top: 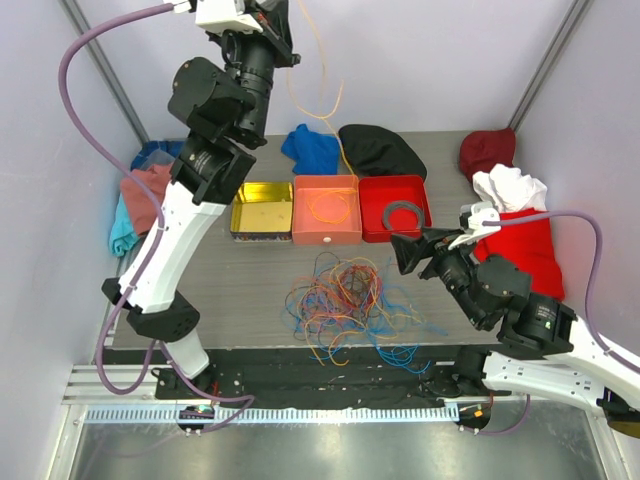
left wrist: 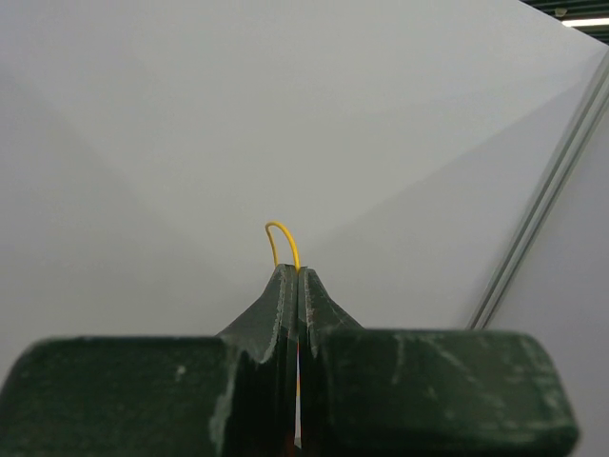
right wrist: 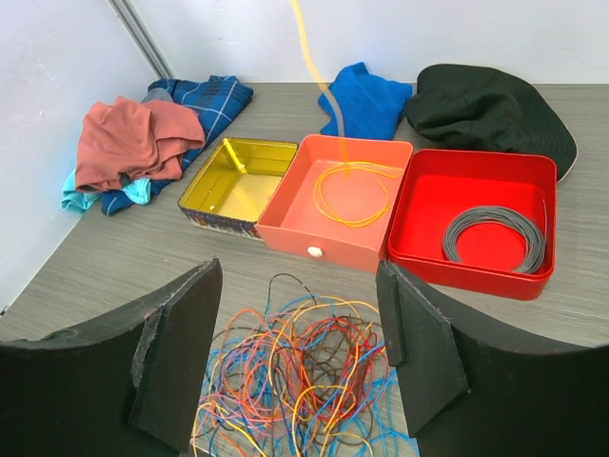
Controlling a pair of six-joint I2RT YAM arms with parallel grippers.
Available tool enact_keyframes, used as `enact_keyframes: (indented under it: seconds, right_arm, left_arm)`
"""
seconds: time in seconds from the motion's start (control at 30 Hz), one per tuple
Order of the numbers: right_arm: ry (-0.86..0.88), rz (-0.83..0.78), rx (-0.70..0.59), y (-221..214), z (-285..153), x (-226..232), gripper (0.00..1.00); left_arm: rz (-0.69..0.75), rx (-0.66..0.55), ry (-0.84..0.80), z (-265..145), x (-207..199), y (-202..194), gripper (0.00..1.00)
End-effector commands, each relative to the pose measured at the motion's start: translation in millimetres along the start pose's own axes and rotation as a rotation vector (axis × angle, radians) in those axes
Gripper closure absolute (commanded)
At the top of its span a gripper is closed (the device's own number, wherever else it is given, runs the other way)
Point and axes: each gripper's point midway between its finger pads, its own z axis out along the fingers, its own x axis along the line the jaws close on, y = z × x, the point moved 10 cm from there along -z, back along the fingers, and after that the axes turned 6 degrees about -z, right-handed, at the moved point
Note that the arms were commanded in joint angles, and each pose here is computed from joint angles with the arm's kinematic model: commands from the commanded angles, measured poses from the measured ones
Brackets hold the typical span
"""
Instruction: Untangle the cables
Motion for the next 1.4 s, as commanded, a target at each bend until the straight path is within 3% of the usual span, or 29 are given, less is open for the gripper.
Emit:
enact_keyframes:
  seconds: [0.0, 0.43, 0.53, 0.7, 1.03, 1.37]
  right_arm:
    - [-0.021, 0.001, -0.009, -1.8, 1.6, -0.5, 0.26]
    - [-0.041, -0.020, 0.010, -13.2, 2.4, -3.6, 0.26]
    - [-0.045, -0.025, 0.015, -15.4, 2.2, -4.6, 0.26]
    - [-0.054, -0.032, 0.022, -19.7, 1.4, -6.8, 0.26]
    - [-0.059, -0.025, 0.040, -29.1, 0.8, -8.6, 0.26]
    - [-0.066, -0.034, 0.063, -35.7, 3.9, -6.9, 0.25]
  left_arm:
    - [-0.028, -0.020, -0.010, 4.5, -1.6, -3.8, 1.00]
    - [-0.011, 0.112, 0.079, 3.9, 31.0, -74.9, 1.00]
    - [-0.003, 0.178, 0.118, -4.8, 46.8, -108.0, 1.00]
    - [-0.012, 0.233, 0.161, -20.8, 64.2, -131.3, 1.00]
    - [0.052, 0.445, 0.253, -63.6, 100.5, -210.0, 1.00]
    - [0.122, 0.630, 0.307, -77.5, 121.6, -265.6, 1.00]
